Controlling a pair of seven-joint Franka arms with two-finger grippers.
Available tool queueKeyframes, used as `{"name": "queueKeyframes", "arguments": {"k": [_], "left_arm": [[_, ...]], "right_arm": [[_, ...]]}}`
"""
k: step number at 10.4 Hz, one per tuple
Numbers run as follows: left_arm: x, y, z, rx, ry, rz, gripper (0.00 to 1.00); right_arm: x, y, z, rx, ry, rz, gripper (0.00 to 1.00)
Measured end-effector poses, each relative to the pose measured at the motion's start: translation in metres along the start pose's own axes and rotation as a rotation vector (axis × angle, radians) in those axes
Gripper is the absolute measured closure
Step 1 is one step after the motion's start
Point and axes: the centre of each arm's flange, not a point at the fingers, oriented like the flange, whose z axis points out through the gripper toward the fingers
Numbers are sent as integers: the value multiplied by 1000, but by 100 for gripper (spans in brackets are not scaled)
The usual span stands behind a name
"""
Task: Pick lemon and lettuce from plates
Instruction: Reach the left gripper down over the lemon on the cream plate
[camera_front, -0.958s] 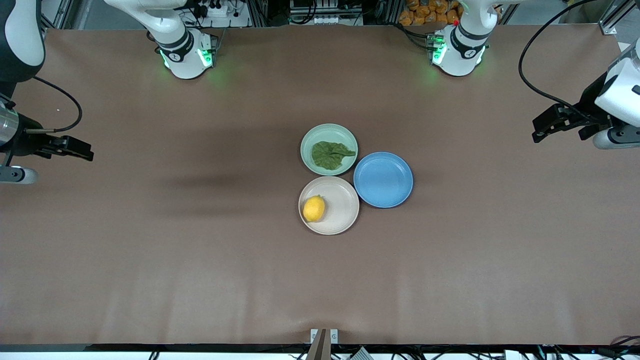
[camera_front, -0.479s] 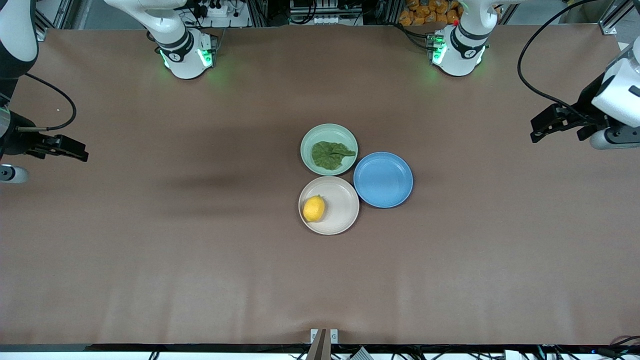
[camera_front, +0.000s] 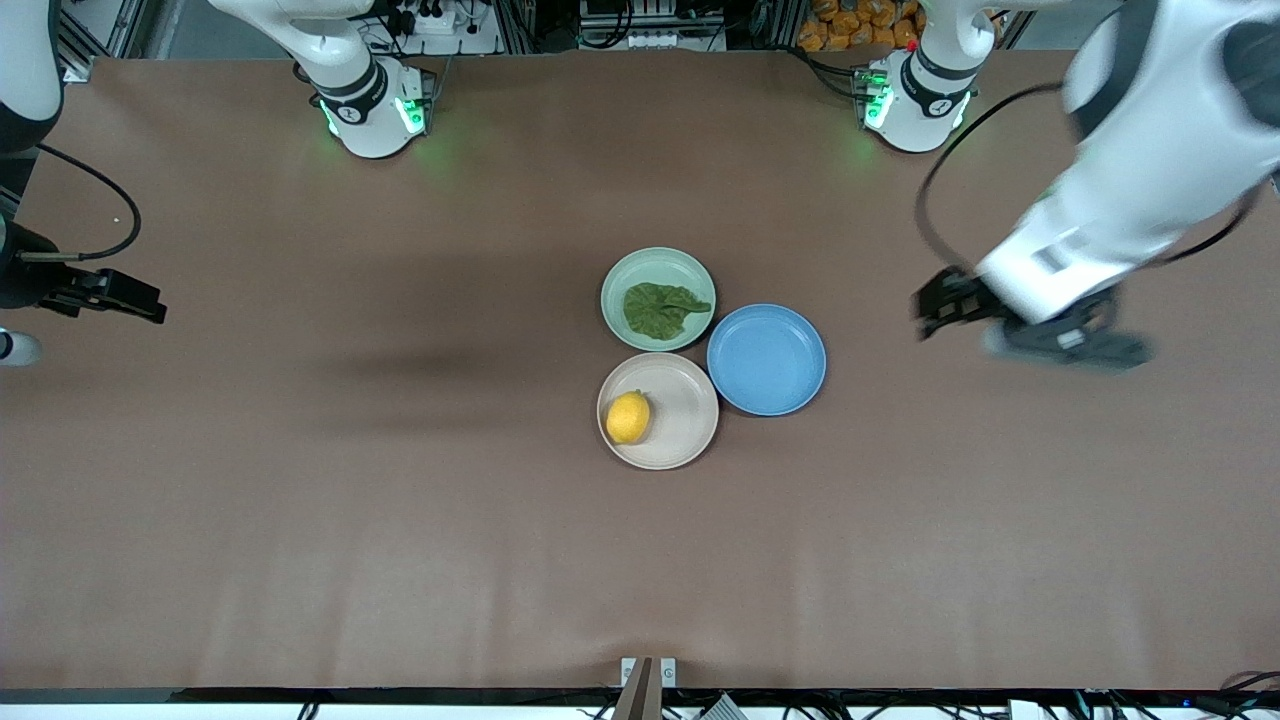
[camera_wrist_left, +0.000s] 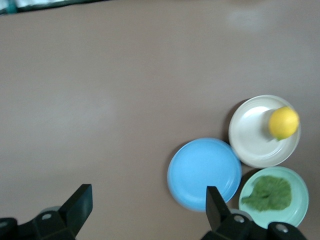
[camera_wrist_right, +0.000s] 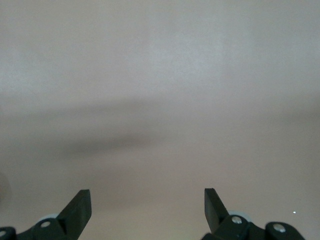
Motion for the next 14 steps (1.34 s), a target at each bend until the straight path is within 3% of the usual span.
{"name": "queueKeyframes", "arguments": {"k": [3,6,9,12,14], "left_arm": [[32,73,88,-80,116,94,0],[32,149,162,-150,184,180,0],[21,205,203,-212,262,214,0],[7,241,263,-271,329,227,0],[-7,253,311,-282,306,235,0]], "right_arm": [[-1,11,0,1,-8,17,0],[0,30,10,10,-40,34,0],[23,12,51,108,-86,41,0],[55,-56,100,104,-74,173,0],[72,-108,133,102,-43,232,0]]}}
